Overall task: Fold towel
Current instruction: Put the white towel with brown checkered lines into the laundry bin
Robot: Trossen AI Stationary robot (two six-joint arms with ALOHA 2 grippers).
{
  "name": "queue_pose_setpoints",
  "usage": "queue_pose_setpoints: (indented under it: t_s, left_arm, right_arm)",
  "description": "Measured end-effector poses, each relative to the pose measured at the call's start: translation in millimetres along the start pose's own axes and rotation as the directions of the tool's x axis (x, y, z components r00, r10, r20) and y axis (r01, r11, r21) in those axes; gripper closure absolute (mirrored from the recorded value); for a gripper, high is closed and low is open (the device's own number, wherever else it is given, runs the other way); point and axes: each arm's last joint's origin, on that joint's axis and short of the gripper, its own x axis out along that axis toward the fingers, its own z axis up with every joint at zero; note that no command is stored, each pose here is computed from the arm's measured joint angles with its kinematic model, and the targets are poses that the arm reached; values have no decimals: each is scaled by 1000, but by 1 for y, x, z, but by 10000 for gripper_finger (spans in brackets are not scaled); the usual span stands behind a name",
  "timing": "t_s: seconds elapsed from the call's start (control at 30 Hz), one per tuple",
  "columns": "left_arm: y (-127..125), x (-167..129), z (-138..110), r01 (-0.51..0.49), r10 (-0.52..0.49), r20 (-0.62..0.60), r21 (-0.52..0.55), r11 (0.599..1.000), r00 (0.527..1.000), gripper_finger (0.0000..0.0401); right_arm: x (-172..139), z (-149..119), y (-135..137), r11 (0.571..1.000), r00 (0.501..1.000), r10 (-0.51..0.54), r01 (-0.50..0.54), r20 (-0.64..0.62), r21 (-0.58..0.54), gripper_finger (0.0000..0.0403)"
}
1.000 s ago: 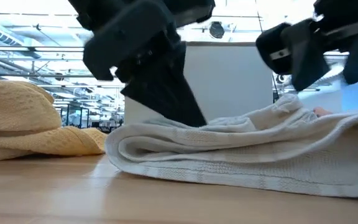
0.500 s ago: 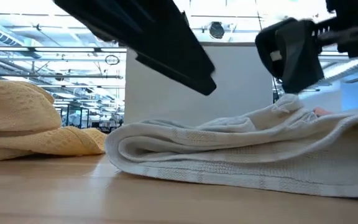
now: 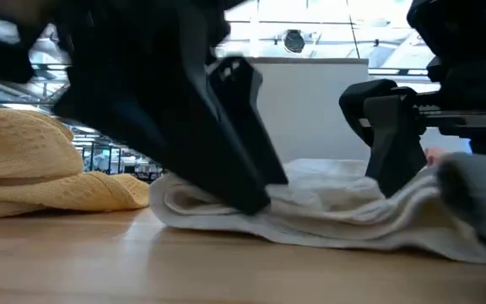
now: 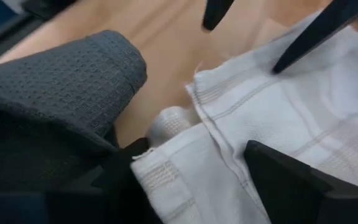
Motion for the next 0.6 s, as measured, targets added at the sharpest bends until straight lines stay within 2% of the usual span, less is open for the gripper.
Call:
queue_pose_setpoints:
  t_s: [0.2,0.37,0.47,0.53,0.6]
  left_arm:
    - [8,14,-6,-23,23,-20,-7,1000,1000,137]
    - [12,16,-6,-141,141,-4,39,989,990,137]
    - [15,17,-5,-148,148,7,59,987,989,137]
    - [17,18,-4,-110,109,10,52,993,994,137]
    - [16,18,-3,-93,93,14,45,995,996,137]
  right_arm:
    - [1,-1,-5,999,999,-43,44,-5,31,207]
    - [0,0,-7,997,999,-54,54,4,46,307]
    - [0,3,-7,998,998,-54,53,26,36,374]
    - [-1,4,-8,998,998,-54,53,35,31,391]
    - [-1,4,-10,997,997,-67,66,37,44,387]
